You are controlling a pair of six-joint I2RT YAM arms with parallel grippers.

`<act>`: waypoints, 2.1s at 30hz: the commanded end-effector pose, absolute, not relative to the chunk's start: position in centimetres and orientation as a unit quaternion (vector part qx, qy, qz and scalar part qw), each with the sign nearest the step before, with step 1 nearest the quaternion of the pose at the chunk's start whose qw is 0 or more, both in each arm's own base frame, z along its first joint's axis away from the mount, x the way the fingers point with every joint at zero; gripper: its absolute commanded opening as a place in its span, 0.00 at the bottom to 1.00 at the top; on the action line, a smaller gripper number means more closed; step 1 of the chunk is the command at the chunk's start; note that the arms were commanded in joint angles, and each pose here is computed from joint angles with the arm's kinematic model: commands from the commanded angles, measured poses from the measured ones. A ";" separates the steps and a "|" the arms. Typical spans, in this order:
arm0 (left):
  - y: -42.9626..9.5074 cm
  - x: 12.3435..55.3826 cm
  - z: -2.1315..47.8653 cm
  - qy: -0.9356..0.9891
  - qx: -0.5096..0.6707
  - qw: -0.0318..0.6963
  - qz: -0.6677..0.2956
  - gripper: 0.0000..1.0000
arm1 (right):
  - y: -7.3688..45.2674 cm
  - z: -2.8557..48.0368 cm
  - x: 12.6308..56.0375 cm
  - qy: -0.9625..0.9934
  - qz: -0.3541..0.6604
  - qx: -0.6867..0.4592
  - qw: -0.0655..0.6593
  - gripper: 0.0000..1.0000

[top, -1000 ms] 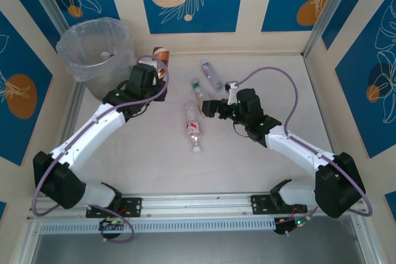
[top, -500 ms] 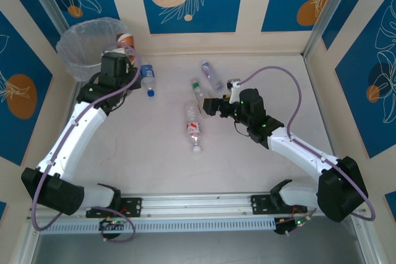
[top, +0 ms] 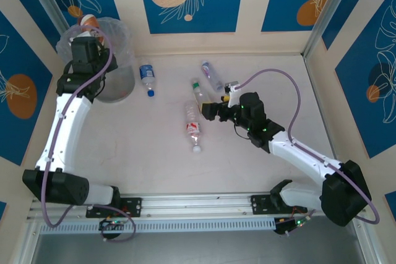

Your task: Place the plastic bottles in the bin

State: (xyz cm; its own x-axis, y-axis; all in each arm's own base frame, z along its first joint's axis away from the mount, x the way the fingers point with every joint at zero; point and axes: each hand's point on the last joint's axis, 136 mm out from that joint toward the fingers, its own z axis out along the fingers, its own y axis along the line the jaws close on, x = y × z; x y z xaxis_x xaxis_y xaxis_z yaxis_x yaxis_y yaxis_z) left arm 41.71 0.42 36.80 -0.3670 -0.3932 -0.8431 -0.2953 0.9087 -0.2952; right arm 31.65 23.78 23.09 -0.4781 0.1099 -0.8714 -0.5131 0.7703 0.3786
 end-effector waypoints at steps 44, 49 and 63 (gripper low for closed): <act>14.7 52.9 33.4 0.880 -0.117 0.408 0.213 0.35 | 22.4 23.4 30.1 0.806 0.283 -0.144 0.500 1.00; 14.2 53.0 34.1 0.877 -0.123 0.424 0.193 0.54 | 22.4 23.4 30.1 0.805 0.282 -0.144 0.501 1.00; 11.9 53.5 33.0 0.889 -0.130 0.424 0.113 0.80 | 22.4 23.3 30.2 0.807 0.282 -0.141 0.499 1.00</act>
State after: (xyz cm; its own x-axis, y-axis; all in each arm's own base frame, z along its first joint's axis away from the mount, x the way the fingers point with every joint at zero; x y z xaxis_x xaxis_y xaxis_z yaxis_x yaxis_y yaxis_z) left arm 54.04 12.45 30.76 -0.6528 -0.0899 -0.7522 -0.3325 0.9262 0.1778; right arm 30.09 22.40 22.36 -0.4985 0.0485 -0.8655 -0.4979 0.8013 0.3317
